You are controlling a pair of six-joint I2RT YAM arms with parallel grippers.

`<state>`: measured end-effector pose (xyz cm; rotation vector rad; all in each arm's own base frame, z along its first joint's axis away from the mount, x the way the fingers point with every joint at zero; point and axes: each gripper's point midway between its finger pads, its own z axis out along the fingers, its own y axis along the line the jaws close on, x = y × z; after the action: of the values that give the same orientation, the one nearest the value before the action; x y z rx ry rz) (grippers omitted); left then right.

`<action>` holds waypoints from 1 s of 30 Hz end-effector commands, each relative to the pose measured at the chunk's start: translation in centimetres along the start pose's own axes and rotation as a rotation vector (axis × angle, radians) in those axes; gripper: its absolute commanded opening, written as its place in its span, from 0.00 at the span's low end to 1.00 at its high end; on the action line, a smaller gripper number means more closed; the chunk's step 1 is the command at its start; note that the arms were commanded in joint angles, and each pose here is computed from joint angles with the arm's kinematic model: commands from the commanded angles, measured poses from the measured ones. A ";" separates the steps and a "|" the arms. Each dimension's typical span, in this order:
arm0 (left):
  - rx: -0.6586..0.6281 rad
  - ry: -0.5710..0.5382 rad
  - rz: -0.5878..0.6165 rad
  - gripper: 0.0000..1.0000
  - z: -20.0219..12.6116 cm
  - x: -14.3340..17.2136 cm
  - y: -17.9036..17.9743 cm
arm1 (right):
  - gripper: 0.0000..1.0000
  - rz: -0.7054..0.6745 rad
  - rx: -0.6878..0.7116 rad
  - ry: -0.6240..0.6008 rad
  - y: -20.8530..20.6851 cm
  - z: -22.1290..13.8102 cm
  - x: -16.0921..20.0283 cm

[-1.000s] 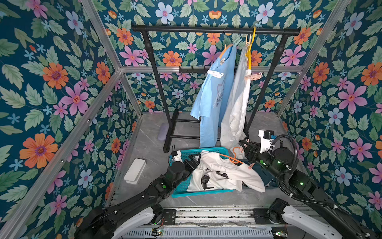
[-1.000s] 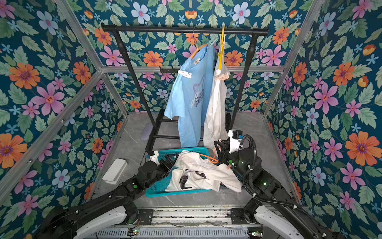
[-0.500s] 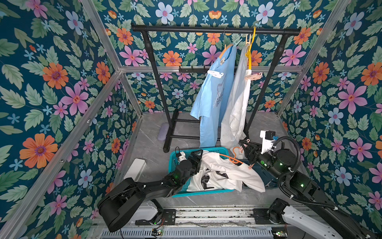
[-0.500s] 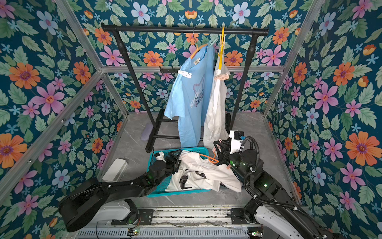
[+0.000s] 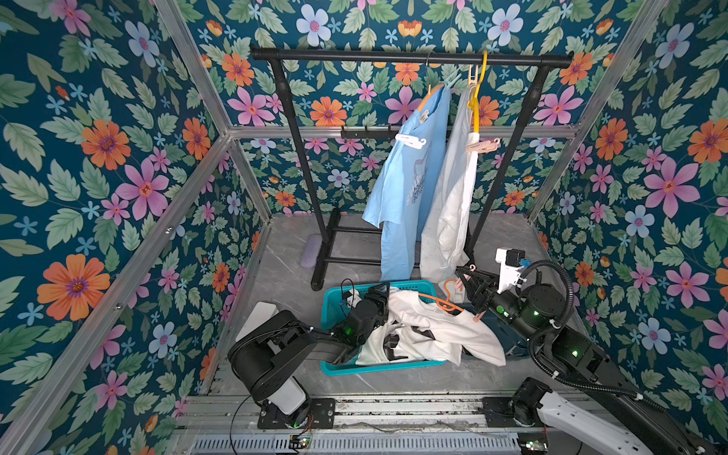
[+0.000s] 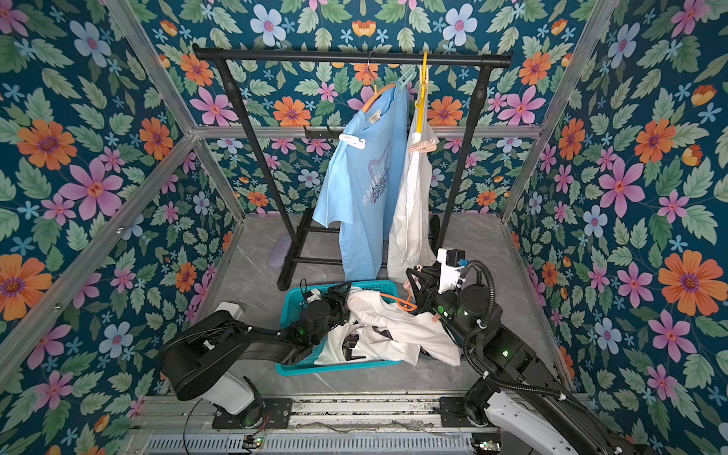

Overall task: Use clothespins to secure the t-shirt on both sides of the hanger
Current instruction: Pick up the hanger from the basket.

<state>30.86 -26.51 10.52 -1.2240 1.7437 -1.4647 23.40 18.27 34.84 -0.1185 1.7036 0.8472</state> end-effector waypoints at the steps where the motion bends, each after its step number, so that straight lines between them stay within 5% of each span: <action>1: 0.077 -0.033 -0.066 0.64 0.1 -0.6 -1.1 | 0.00 0.012 -0.020 -0.020 0.4 -0.1 -0.5; 7: 0.069 -0.058 -0.047 0.41 0.2 -1.2 -0.5 | 0.00 0.009 -0.022 -0.026 0.5 -0.4 -0.6; 16: 0.199 -0.045 0.043 0.12 -1.1 -0.9 -4.1 | 0.00 -0.004 -0.070 -0.012 1.4 -0.6 -0.7; 23: 0.381 -0.030 0.159 0.00 -3.7 -0.2 -9.4 | 0.00 -0.029 -0.113 0.001 2.5 -0.4 -1.0; 30: 0.662 0.038 0.453 0.00 -7.8 2.6 -15.7 | 0.00 -0.162 -0.322 0.149 7.2 0.4 -0.5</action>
<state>29.51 -24.75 23.01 -0.6960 1.4071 -1.5629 21.91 21.65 38.25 -0.3523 1.6704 0.9551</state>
